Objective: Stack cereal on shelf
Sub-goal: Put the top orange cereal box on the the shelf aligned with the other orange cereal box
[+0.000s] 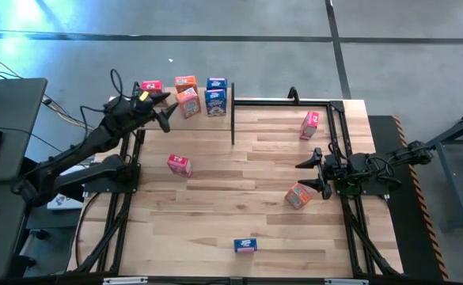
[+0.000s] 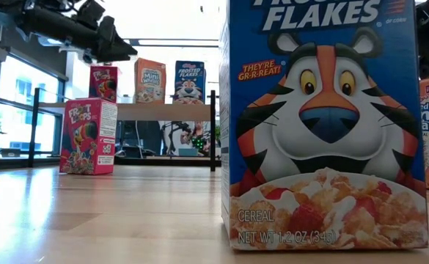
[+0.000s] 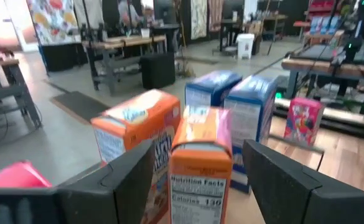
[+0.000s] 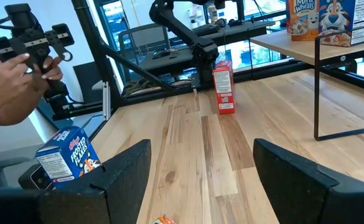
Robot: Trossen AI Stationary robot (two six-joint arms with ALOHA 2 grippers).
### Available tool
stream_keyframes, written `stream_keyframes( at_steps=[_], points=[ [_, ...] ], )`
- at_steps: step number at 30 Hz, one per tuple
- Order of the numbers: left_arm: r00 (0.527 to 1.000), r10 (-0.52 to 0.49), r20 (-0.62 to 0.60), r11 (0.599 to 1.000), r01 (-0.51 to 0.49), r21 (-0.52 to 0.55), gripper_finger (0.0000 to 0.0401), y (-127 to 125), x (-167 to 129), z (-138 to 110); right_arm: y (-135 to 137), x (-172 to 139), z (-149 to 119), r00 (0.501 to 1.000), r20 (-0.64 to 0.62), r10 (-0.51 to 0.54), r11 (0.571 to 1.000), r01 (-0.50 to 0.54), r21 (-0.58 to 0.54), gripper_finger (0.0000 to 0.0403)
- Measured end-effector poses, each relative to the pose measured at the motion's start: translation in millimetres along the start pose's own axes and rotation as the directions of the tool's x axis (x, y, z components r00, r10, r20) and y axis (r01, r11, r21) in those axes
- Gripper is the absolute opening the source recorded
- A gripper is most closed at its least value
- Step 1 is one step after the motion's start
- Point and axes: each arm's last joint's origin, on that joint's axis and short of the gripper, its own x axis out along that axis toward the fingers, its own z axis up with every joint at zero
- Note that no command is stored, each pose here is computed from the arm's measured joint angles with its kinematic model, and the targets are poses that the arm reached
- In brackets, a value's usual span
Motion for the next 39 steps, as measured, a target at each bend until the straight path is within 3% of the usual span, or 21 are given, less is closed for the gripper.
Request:
stream_keyframes(
  at_steps=[4,7,15,25,39],
  points=[
    [0.998,-0.016,0.056,1.000,0.016,-0.004,0.0235,-2,-10,7,0,0,0,1.000,0.000,0.000,1.000,0.000,0.000,0.0275],
    [0.994,-0.093,0.060,0.995,0.094,-0.017,0.0235,-8,-14,8,0,0,0,1.000,0.000,0.000,1.000,0.000,0.000,0.0275],
    [0.971,-0.228,-0.069,0.973,0.230,0.018,0.0235,-30,-12,-5,0,0,0,1.000,0.000,0.000,1.000,0.000,0.000,0.0275],
    [0.968,-0.130,-0.213,0.989,0.142,0.038,0.0235,-46,10,-23,0,0,0,1.000,0.001,-0.001,1.000,0.001,0.000,0.0275],
    [0.967,-0.002,-0.255,0.999,0.014,0.046,0.0235,-51,39,-38,0,0,0,1.000,0.000,-0.001,1.000,0.001,0.000,0.0275]
  ],
)
